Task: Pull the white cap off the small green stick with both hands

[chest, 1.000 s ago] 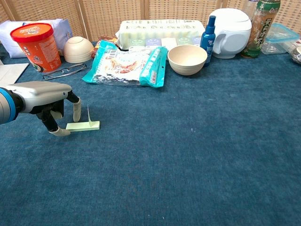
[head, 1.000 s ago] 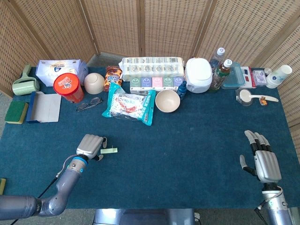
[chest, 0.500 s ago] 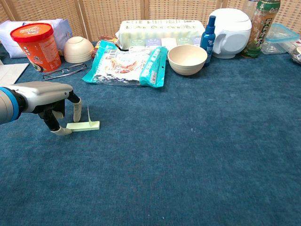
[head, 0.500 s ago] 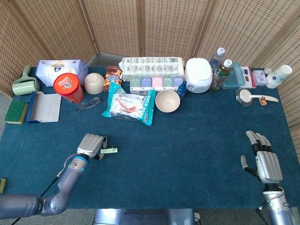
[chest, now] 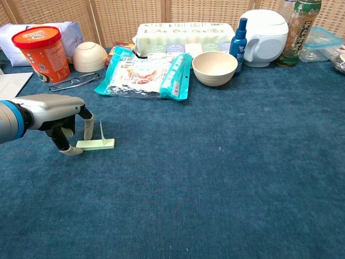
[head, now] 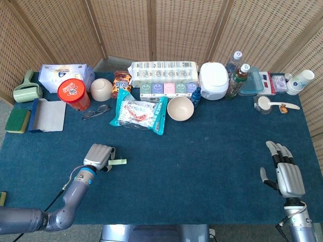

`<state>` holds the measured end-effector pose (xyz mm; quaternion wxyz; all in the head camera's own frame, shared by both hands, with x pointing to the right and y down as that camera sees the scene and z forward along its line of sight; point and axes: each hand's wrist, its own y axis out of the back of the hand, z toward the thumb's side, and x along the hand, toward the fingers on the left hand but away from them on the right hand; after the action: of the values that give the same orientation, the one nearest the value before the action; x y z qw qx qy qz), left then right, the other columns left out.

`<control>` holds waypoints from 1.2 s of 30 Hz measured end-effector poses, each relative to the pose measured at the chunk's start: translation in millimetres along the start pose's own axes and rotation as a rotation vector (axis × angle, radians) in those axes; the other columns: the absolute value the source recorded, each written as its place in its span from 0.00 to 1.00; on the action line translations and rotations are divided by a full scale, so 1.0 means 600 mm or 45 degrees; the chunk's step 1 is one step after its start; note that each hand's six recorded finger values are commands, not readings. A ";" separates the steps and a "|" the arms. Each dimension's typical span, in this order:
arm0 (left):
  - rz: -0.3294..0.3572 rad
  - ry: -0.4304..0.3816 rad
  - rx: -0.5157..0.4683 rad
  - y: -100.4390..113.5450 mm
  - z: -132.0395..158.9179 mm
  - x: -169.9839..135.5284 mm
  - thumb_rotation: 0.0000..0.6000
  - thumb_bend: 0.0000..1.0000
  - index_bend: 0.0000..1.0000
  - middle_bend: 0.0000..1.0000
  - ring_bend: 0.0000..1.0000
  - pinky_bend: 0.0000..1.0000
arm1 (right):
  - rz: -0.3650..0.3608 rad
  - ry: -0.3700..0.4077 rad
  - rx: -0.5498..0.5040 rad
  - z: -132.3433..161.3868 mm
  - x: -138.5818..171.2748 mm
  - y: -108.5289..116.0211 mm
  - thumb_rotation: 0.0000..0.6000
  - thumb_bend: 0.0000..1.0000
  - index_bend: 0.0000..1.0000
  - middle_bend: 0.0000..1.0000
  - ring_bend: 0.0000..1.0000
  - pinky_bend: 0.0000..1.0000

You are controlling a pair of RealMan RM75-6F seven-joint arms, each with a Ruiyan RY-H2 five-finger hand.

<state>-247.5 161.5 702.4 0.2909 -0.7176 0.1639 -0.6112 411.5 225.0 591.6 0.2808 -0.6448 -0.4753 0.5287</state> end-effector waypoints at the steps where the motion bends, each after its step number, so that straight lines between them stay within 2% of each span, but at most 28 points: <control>1: -0.001 0.000 0.001 0.000 0.001 0.000 1.00 0.26 0.48 1.00 1.00 1.00 | 0.000 0.000 -0.001 0.000 0.000 0.000 1.00 0.49 0.00 0.06 0.02 0.00; 11: 0.009 0.001 0.007 0.002 0.004 0.001 1.00 0.29 0.56 1.00 1.00 1.00 | 0.001 -0.006 -0.007 -0.004 0.002 0.000 1.00 0.49 0.00 0.06 0.02 0.00; 18: 0.017 0.009 0.024 0.001 0.002 0.003 1.00 0.36 0.67 1.00 1.00 1.00 | -0.003 -0.007 -0.021 -0.005 0.003 0.001 1.00 0.49 0.00 0.06 0.02 0.00; 23: 0.041 0.002 0.049 0.007 -0.001 0.005 1.00 0.39 0.70 1.00 1.00 1.00 | -0.010 -0.002 -0.027 -0.004 0.004 0.004 1.00 0.49 0.00 0.06 0.02 0.00; 29: 0.115 -0.037 0.075 0.040 -0.011 0.002 1.00 0.40 0.72 1.00 1.00 1.00 | -0.012 0.007 -0.035 0.000 0.004 0.004 1.00 0.49 0.00 0.06 0.02 0.00; 36: 0.241 -0.144 0.122 0.098 -0.030 -0.016 1.00 0.40 0.73 1.00 1.00 1.00 | 0.002 0.030 -0.050 0.011 -0.002 -0.005 1.00 0.49 0.00 0.06 0.02 0.00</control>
<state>-259.8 117.6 660.0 0.3902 -0.7173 0.1848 -0.5468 404.4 224.0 592.6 0.2731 -0.6566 -0.4819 0.5119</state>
